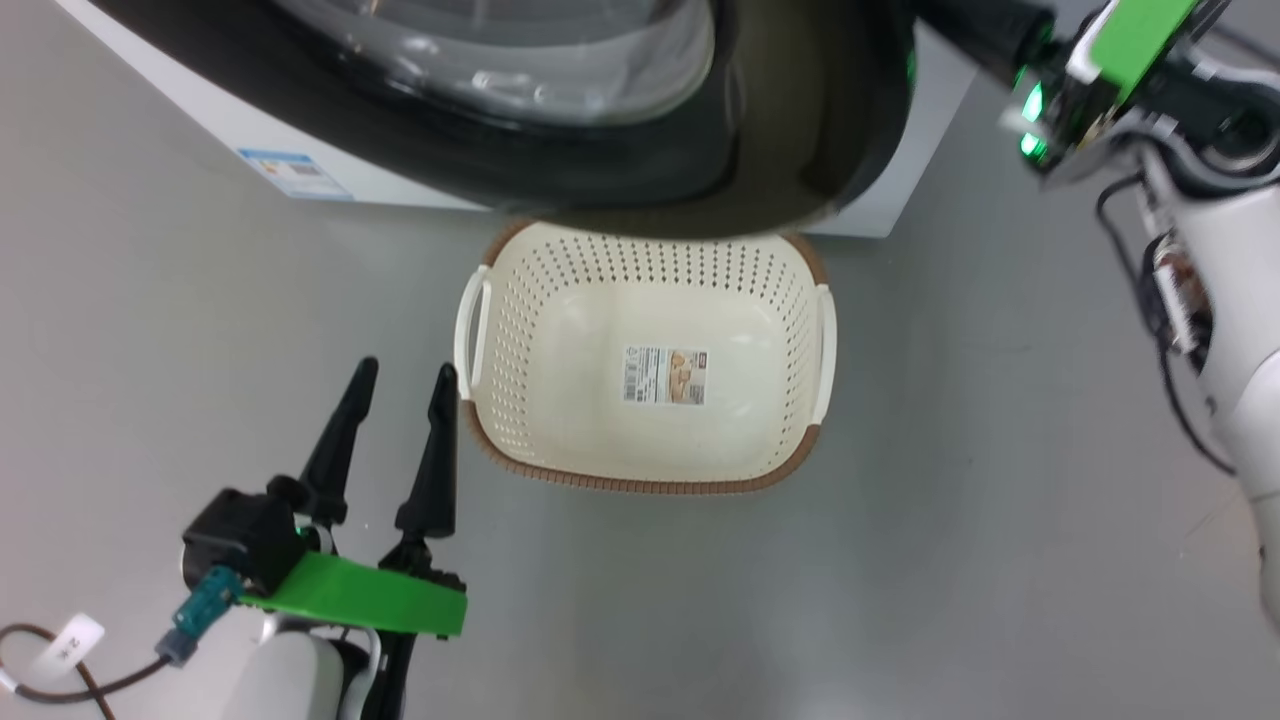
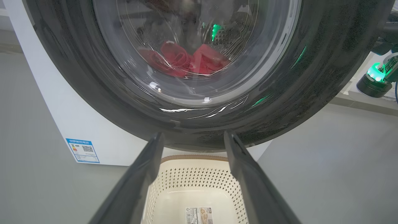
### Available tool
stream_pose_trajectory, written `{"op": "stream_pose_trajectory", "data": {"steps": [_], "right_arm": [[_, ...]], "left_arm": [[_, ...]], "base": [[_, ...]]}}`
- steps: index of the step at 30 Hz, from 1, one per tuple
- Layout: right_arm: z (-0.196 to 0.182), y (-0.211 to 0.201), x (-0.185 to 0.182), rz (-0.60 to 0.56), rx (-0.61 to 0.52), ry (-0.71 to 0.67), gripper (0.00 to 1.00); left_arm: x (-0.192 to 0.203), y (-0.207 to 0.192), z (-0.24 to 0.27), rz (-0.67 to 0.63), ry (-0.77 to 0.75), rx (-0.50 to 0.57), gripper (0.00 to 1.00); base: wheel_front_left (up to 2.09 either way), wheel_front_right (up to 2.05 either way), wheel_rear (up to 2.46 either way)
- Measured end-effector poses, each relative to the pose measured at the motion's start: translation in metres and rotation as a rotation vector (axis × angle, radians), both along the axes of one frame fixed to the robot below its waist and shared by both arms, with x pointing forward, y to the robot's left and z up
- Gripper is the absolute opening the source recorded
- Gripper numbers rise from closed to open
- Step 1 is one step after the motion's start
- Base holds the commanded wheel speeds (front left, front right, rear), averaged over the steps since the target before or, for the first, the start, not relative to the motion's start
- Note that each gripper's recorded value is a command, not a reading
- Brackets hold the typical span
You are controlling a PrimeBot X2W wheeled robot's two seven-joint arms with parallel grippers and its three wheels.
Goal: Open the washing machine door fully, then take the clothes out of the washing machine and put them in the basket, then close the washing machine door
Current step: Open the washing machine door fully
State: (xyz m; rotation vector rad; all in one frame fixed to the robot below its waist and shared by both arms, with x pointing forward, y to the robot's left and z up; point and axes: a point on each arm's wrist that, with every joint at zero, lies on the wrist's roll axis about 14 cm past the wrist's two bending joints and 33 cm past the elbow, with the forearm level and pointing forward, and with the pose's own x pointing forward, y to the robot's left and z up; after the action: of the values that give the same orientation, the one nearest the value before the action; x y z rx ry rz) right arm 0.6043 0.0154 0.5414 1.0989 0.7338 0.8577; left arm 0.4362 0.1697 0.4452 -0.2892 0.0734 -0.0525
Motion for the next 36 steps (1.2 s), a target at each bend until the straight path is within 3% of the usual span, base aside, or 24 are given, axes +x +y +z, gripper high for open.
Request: {"op": "stream_pose_trajectory", "data": {"steps": [15,24,36], "right_arm": [[0.000,0.022,-0.091,0.144,-0.027,0.006,0.00],[0.020,0.043,-0.136,0.222,0.003,-0.042,0.00],[0.021,0.077,-0.177,0.340,0.000,-0.063,0.00]], "left_arm": [[-0.045,0.002,0.014,0.022,-0.008,0.003,1.00],[-0.072,0.013,0.025,0.064,-0.030,-0.001,1.00],[-0.097,0.033,0.034,0.138,-0.053,0.006,1.00]], "base": [[0.00,0.00,0.00],[0.00,0.00,0.00],[0.00,0.00,0.00]]}}
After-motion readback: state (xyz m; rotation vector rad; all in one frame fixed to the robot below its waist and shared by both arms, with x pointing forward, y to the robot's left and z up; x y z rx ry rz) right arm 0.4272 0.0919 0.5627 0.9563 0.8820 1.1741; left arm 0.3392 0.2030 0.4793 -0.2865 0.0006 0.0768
